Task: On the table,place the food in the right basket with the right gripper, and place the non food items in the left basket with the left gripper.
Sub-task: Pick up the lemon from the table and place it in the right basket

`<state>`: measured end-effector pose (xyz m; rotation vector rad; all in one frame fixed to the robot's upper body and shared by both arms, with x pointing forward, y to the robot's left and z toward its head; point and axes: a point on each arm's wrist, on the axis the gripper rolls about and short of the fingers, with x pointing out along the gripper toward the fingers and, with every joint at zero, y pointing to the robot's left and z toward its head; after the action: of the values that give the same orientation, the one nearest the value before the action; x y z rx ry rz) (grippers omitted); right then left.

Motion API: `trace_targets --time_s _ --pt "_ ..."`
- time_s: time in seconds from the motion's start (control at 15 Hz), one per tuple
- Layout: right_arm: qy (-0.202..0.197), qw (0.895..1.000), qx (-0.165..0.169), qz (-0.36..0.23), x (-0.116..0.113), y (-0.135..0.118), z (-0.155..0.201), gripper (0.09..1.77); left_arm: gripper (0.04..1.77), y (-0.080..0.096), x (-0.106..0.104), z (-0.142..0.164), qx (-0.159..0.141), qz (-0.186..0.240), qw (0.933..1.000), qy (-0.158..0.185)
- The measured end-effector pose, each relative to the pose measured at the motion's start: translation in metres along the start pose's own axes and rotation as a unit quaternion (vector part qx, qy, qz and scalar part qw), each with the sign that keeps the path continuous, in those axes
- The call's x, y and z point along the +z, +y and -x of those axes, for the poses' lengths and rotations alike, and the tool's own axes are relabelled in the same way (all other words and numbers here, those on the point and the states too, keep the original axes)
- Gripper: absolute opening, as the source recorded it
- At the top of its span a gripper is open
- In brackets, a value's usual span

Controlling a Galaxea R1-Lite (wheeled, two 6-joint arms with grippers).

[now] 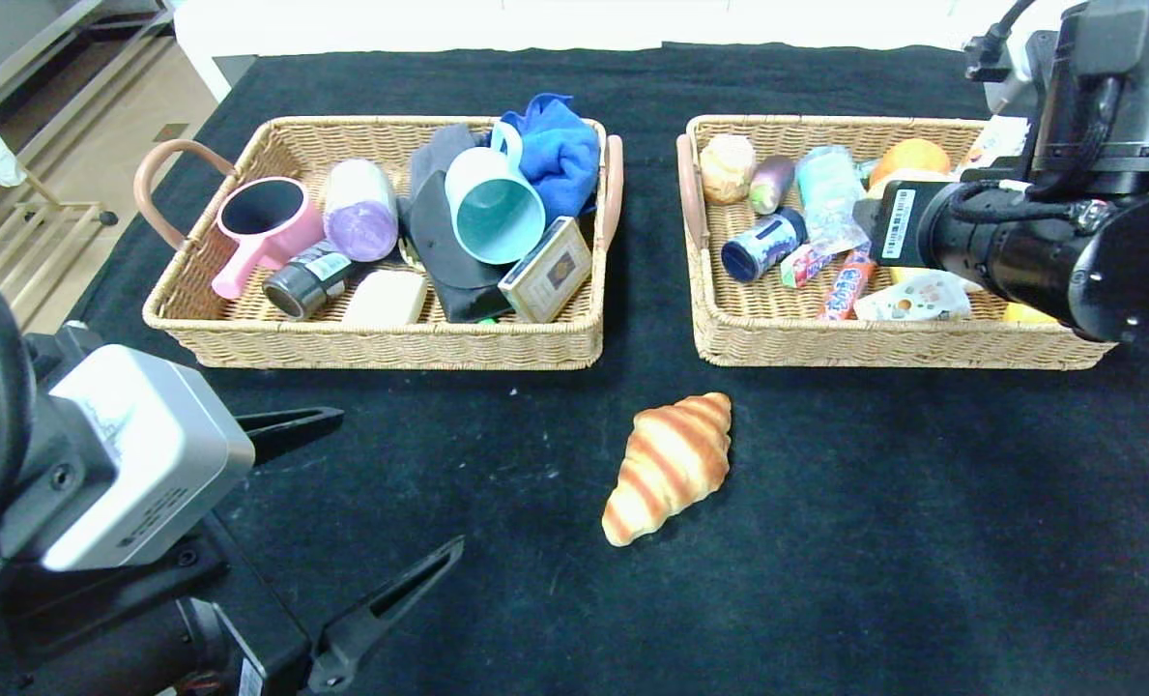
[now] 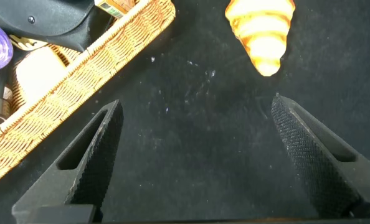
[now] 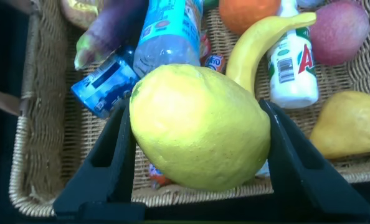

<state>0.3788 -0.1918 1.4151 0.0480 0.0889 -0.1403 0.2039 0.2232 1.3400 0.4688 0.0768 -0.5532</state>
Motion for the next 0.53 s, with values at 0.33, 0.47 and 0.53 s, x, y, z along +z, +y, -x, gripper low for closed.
trace_targets --time_s 0.33,0.47,0.53 --pt "0.000 1.000 -0.027 0.007 -0.006 -0.010 -0.017 1.24 1.72 0.000 0.000 0.000 0.000 0.000 1.0000 0.001" --pt "0.001 0.999 -0.034 0.007 -0.006 -0.013 -0.021 1.24 1.72 0.000 0.000 0.000 0.000 0.000 1.0000 0.001" --pt "0.000 0.999 -0.036 0.006 -0.006 -0.014 -0.022 1.24 1.72 0.000 -0.001 0.000 0.000 0.000 1.0000 0.001"
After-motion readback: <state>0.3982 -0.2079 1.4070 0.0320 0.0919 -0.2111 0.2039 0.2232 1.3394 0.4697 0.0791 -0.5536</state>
